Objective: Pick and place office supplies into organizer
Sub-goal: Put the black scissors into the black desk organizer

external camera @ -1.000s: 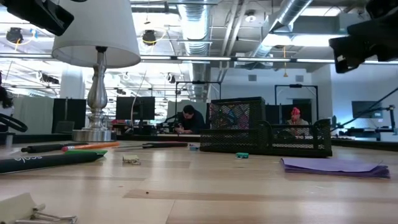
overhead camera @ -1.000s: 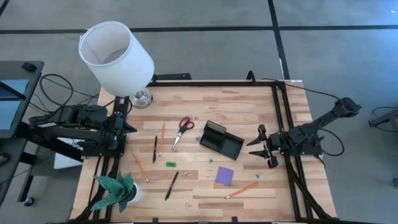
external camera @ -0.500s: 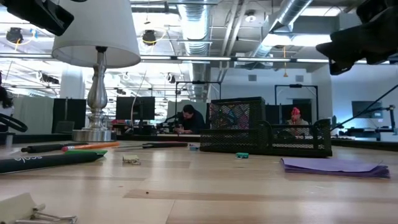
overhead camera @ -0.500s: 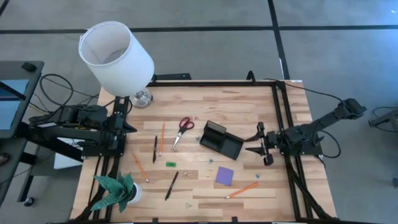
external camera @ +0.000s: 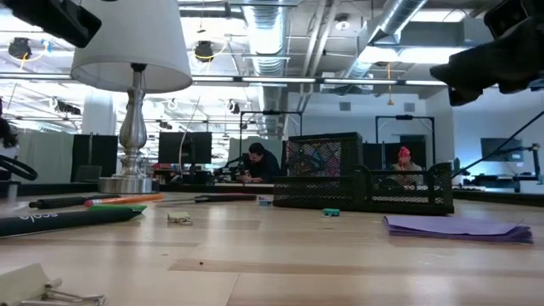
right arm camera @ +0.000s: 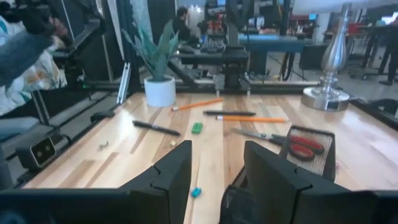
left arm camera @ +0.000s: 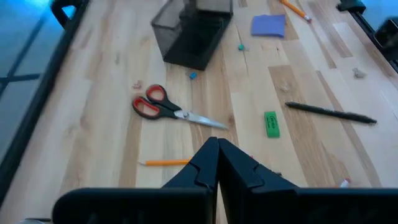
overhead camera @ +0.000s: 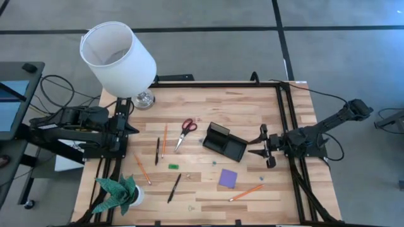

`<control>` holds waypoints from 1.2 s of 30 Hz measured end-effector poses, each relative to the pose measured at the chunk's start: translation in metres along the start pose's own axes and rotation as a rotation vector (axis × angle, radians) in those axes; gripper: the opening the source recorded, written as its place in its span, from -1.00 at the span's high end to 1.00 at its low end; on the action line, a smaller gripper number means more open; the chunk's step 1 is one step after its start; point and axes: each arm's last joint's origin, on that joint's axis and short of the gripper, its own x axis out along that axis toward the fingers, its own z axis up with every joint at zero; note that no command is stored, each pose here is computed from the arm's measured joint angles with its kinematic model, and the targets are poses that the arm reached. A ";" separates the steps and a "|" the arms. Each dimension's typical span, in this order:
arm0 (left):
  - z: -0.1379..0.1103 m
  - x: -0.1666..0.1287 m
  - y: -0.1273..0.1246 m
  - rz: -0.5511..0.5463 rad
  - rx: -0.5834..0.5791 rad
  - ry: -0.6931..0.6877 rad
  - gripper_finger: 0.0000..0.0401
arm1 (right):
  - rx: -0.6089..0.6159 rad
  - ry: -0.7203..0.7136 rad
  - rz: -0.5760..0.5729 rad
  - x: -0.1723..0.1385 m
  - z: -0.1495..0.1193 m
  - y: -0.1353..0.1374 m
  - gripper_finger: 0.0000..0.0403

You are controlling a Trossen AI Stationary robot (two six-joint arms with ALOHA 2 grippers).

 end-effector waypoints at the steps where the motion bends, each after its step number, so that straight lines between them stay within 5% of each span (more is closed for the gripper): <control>1: 0.004 0.001 0.001 0.014 -0.017 -0.043 1.00 | -0.005 -0.012 0.000 0.000 0.001 0.000 0.28; 9: 0.049 0.008 0.006 0.078 -0.075 -0.506 1.00 | -0.074 -0.126 -0.007 -0.001 0.013 0.000 0.19; 16: 0.065 0.017 0.007 0.062 -0.137 -0.583 1.00 | -0.060 -0.169 -0.009 -0.001 0.017 0.000 0.15; 20: 0.069 0.037 0.006 0.011 -0.195 -0.508 1.00 | -0.048 -0.210 -0.010 -0.002 0.021 -0.001 0.16; 26: 0.062 0.103 0.000 -0.063 -0.234 -0.172 0.98 | -0.038 -0.249 -0.011 -0.001 0.032 0.000 0.16; 36: 0.038 0.180 0.002 0.205 -0.118 0.176 0.70 | -0.104 -0.199 -0.035 0.005 0.029 -0.001 0.14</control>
